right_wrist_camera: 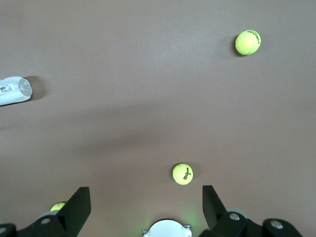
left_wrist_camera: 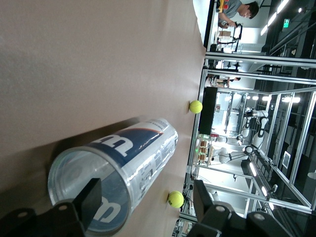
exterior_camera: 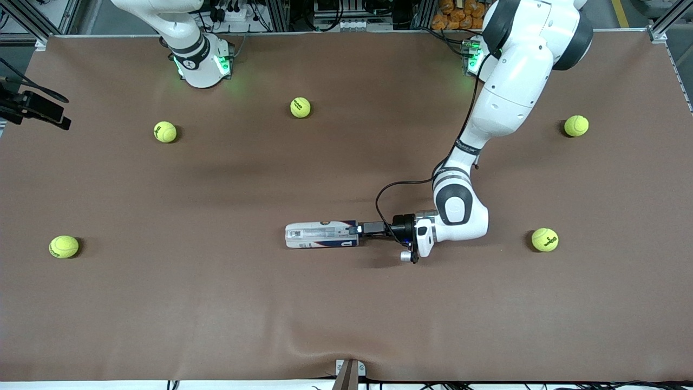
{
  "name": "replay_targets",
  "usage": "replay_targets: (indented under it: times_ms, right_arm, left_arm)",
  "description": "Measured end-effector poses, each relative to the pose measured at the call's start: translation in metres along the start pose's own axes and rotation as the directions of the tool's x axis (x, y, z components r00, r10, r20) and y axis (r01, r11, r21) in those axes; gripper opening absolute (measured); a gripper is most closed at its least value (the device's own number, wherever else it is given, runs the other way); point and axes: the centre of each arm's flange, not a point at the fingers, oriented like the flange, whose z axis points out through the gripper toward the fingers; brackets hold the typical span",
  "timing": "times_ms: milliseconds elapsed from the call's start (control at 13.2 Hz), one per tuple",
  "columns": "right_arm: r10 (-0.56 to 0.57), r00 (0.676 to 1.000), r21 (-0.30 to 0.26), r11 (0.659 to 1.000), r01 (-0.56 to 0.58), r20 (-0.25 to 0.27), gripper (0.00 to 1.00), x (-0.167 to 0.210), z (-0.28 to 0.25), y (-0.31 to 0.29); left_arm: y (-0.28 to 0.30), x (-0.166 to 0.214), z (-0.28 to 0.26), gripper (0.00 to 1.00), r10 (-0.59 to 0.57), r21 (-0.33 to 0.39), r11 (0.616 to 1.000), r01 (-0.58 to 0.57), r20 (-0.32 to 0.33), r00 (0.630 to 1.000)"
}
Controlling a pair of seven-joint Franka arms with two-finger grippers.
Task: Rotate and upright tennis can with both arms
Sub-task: 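Close the left gripper on the can's bottom end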
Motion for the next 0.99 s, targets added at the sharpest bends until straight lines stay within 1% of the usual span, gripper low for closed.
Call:
replay_targets:
  times_ms: [76, 152, 228, 303, 455, 531, 607, 834, 986]
  right_arm:
    - [0.0, 1.0, 0.0, 1.0, 0.0, 0.0, 1.0, 0.0, 0.0, 0.0]
    - [0.0, 1.0, 0.0, 1.0, 0.0, 0.0, 1.0, 0.0, 0.0, 0.0]
    - [0.0, 1.0, 0.0, 1.0, 0.0, 0.0, 1.0, 0.0, 0.0, 0.0]
    - [0.0, 1.0, 0.0, 1.0, 0.0, 0.0, 1.0, 0.0, 0.0, 0.0]
    - [0.0, 1.0, 0.0, 1.0, 0.0, 0.0, 1.0, 0.0, 0.0, 0.0]
    - [0.0, 1.0, 0.0, 1.0, 0.0, 0.0, 1.0, 0.0, 0.0, 0.0]
    - [0.0, 1.0, 0.0, 1.0, 0.0, 0.0, 1.0, 0.0, 0.0, 0.0]
    - [0.0, 1.0, 0.0, 1.0, 0.0, 0.0, 1.0, 0.0, 0.0, 0.0]
    - [0.0, 1.0, 0.0, 1.0, 0.0, 0.0, 1.0, 0.0, 0.0, 0.0]
  left_arm:
    - [-0.001, -0.002, 0.004, 0.73, 0.005, -0.007, 1.0, -0.005, -0.002, 1.0]
    - [-0.004, -0.004, 0.007, 0.63, 0.02, -0.016, 1.0, -0.021, -0.008, 1.0]
    - [-0.008, -0.005, 0.009, 0.5, 0.035, -0.027, 0.999, -0.035, -0.018, 0.999]
    - [-0.011, -0.005, 0.011, 0.41, 0.042, -0.034, 0.999, -0.043, -0.027, 0.999]
    - [-0.012, -0.004, 0.01, 0.18, 0.047, -0.036, 0.998, -0.048, -0.032, 0.998]
    - [-0.011, -0.003, 0.01, 0.09, 0.05, -0.038, 0.998, -0.051, -0.033, 0.998]
    - [-0.007, -0.002, 0.011, 0.04, 0.055, -0.044, 0.997, -0.056, -0.032, 0.998]
    - [0.002, 0.002, 0.011, 0.04, 0.066, -0.053, 0.996, -0.068, -0.036, 0.997]
    - [0.019, 0.006, 0.01, 0.04, 0.035, -0.066, 0.997, -0.038, -0.038, 0.999]
